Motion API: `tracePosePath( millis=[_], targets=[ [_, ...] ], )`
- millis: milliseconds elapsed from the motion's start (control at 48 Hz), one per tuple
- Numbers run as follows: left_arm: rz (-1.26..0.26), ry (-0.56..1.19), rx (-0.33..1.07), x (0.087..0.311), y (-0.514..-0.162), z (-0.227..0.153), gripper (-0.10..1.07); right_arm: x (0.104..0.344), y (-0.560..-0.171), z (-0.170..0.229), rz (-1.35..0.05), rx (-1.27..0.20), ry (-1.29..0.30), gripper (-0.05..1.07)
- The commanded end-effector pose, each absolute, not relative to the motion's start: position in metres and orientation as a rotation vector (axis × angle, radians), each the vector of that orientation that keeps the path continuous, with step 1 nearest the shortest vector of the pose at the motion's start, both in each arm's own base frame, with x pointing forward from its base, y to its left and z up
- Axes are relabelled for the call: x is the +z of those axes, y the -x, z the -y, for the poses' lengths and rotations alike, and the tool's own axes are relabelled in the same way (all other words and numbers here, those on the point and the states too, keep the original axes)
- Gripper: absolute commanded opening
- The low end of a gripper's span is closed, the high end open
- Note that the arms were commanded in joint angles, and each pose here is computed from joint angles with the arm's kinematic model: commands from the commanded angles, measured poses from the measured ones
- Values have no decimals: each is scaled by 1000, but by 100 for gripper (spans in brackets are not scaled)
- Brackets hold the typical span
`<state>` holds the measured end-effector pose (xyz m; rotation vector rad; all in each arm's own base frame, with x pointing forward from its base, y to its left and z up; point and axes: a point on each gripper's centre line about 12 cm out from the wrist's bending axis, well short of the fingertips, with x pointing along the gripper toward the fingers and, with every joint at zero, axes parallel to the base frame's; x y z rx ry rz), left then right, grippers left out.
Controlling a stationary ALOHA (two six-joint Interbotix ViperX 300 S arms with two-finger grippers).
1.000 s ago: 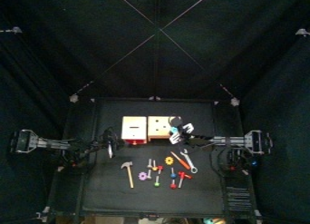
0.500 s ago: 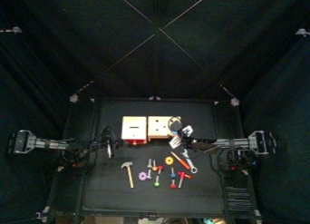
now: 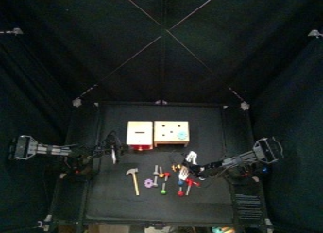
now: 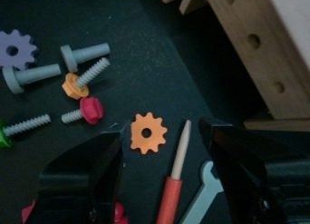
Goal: Grab orange gear
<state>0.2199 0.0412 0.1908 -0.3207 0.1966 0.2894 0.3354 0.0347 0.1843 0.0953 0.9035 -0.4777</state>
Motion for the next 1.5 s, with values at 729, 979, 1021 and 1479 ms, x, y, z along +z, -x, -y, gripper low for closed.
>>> tracePosePath(
  millis=[729,979,1021,1479],
  targets=[
    [-190,323,292,193,-221,-42,28,139,-354,-43,-965,-392,-114,94],
    [-192,323,292,192,-221,-42,28,129,-350,-31,-973,-386,-146,94],
    [-190,323,292,192,-220,-42,28,127,-349,-30,-973,-379,-155,94],
    [-192,323,292,192,-221,-42,28,106,-347,-22,-1007,-370,-203,94]
  ],
)
